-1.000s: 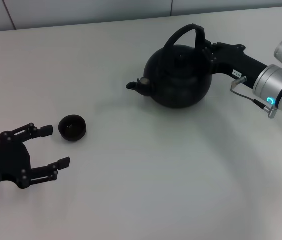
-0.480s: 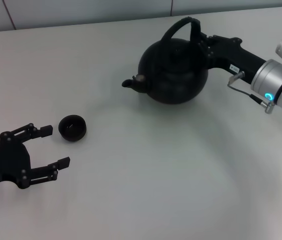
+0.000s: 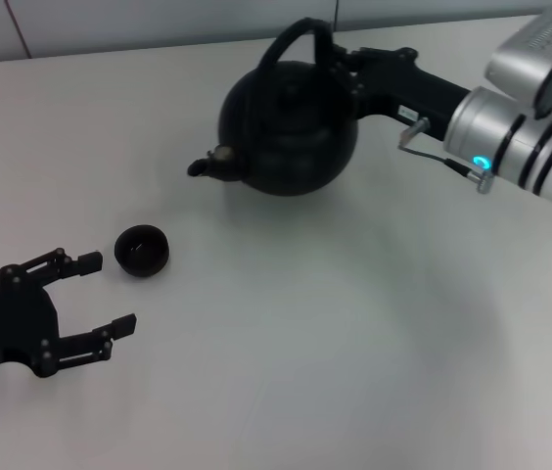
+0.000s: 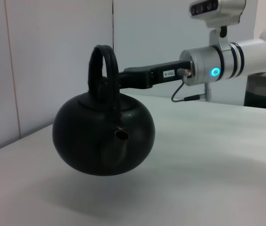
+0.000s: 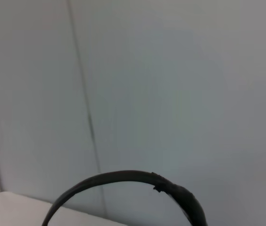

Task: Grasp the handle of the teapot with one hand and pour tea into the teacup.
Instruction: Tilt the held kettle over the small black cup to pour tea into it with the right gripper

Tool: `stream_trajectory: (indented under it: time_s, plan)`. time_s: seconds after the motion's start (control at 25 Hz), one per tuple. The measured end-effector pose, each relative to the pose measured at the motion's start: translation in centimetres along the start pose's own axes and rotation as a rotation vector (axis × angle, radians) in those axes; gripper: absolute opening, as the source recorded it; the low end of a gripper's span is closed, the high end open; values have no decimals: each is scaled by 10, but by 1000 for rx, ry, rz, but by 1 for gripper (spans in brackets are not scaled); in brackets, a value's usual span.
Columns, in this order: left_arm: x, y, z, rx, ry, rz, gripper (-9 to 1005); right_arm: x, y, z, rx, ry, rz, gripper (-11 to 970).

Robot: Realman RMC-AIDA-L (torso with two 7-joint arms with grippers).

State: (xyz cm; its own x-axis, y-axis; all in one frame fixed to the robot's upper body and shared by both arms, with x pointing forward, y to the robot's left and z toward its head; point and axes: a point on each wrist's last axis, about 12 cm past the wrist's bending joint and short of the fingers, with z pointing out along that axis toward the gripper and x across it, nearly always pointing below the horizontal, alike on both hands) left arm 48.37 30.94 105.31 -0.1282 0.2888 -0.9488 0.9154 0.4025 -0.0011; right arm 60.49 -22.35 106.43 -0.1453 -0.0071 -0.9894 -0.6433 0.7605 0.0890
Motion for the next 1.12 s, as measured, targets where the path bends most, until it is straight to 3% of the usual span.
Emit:
stream_trajectory:
  time_s: [0.52,1.12]
  plan:
    - [3,-4,-2,4,1,-10,840,-13,14,34,-78,74,-87,82]
    - [3,-4,-2,3,0,-15,840,-16,18,43,-108,103,-172,83]
